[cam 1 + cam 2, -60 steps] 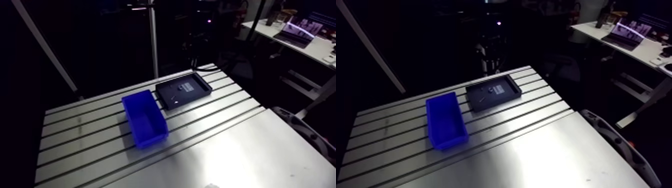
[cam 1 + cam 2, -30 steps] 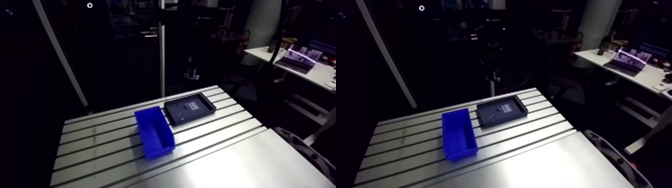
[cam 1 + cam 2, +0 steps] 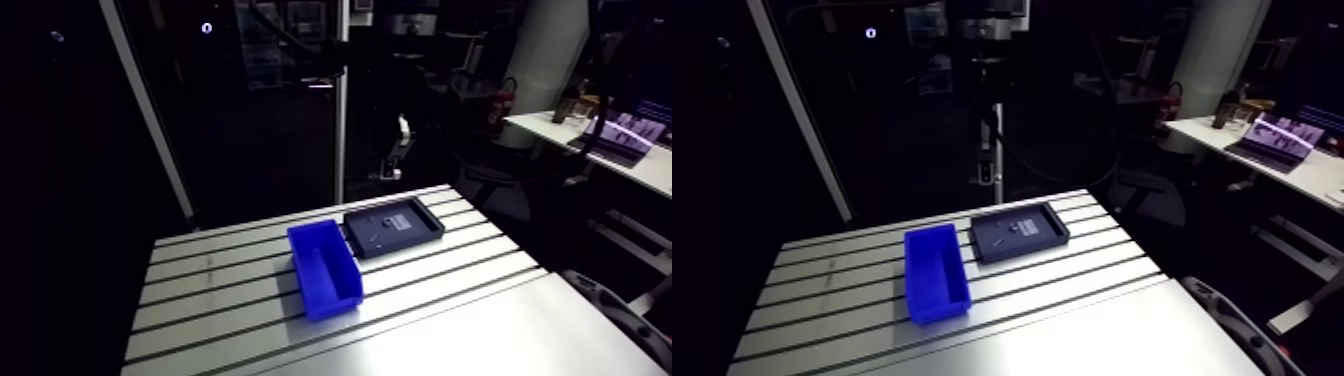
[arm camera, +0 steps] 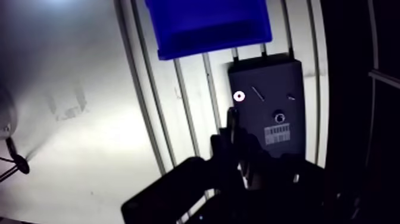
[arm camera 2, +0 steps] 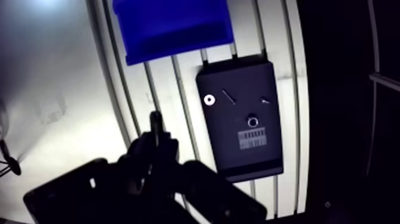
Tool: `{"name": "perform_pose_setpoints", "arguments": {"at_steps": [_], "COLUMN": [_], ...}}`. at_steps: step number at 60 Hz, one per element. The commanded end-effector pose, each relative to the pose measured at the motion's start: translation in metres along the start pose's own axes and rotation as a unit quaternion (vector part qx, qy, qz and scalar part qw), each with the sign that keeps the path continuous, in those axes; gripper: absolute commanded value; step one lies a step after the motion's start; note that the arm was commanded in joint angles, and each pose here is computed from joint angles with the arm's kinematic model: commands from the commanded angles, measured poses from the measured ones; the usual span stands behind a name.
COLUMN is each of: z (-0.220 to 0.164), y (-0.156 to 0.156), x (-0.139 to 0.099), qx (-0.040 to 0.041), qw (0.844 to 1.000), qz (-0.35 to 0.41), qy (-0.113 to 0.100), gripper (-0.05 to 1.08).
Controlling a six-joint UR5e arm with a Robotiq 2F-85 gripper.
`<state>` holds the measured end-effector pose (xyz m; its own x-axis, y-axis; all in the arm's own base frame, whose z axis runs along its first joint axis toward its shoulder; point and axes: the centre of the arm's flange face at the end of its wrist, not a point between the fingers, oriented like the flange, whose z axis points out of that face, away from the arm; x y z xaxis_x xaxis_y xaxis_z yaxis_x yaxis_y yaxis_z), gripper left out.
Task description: Pick up the M10 bolt from the tray and put it into the blue bin.
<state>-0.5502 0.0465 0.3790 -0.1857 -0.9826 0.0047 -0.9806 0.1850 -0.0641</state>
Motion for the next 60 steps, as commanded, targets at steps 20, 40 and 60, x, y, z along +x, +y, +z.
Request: {"name": "perform_pose_setpoints", "arguments": {"at_steps": [20,40,60], "z": [0.032,0.094,0.125], "y": [0.0,0.016,0.011], "x": [0.067,0.095,0.106], "qx": [0.029,0.0316,0.0518], "qw": [0.998,0.998,0.997], "qz": [-0.058,-0.045,-0.054], "qy": [0.001,-0.01,-0.011], "gripper": [1.05,1.04,1.04]}}
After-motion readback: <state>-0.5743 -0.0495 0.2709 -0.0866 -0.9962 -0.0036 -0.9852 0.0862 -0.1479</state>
